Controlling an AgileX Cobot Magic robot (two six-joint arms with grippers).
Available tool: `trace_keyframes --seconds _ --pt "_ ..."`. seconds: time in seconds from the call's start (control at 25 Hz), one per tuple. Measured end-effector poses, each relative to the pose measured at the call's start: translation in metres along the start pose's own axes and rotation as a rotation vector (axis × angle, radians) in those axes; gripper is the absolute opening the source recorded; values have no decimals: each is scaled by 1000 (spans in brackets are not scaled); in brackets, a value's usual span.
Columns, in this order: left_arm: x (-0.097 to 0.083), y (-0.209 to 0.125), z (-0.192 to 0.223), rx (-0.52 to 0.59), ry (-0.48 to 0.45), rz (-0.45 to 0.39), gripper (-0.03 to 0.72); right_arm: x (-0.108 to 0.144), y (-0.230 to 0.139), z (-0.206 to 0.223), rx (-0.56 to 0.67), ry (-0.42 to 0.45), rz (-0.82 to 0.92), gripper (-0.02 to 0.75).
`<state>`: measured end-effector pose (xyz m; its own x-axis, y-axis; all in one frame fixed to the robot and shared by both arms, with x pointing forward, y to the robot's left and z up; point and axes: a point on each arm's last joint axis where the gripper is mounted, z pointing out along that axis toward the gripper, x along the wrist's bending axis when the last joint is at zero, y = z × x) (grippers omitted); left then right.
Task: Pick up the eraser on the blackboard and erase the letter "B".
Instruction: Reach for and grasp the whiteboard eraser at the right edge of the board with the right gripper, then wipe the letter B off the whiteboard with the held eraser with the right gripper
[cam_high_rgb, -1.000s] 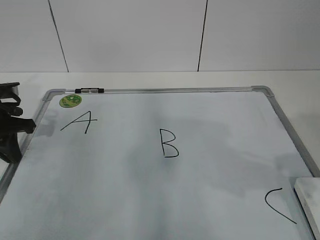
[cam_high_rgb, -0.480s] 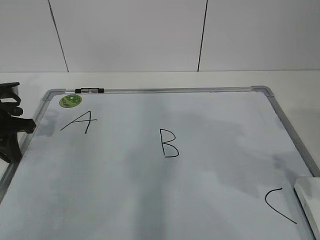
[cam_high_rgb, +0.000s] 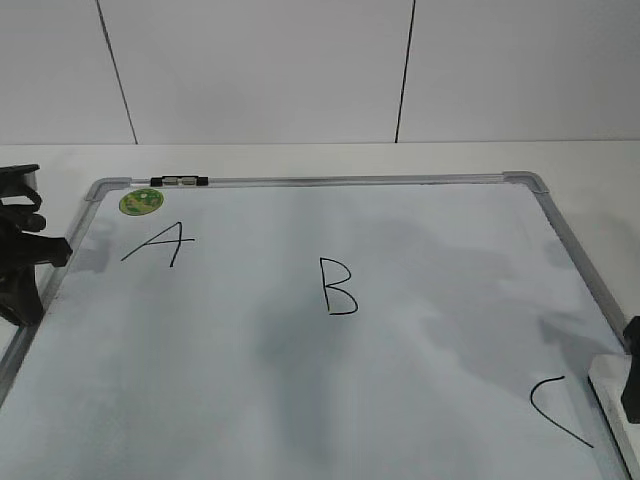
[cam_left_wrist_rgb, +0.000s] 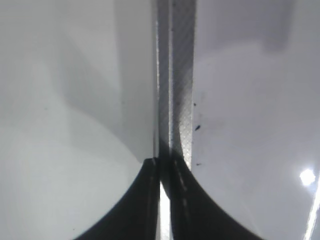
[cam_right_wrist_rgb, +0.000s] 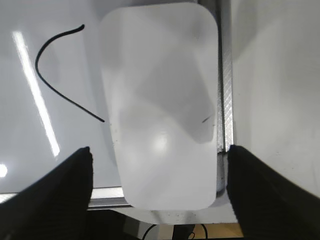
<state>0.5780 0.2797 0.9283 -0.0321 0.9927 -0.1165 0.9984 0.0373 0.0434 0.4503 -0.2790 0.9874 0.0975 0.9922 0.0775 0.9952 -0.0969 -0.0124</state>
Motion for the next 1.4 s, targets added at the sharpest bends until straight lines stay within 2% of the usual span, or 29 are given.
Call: trace_keyframes --seconds 1.0,1.16,1.4 --pt "0 0 0 0 0 0 20 0 19 35 102 -20 0 642" --pt "0 0 0 -2 0 0 20 0 20 38 114 -22 1 628" --pt "0 0 0 -4 0 0 20 -1 20 38 111 -26 -13 563"
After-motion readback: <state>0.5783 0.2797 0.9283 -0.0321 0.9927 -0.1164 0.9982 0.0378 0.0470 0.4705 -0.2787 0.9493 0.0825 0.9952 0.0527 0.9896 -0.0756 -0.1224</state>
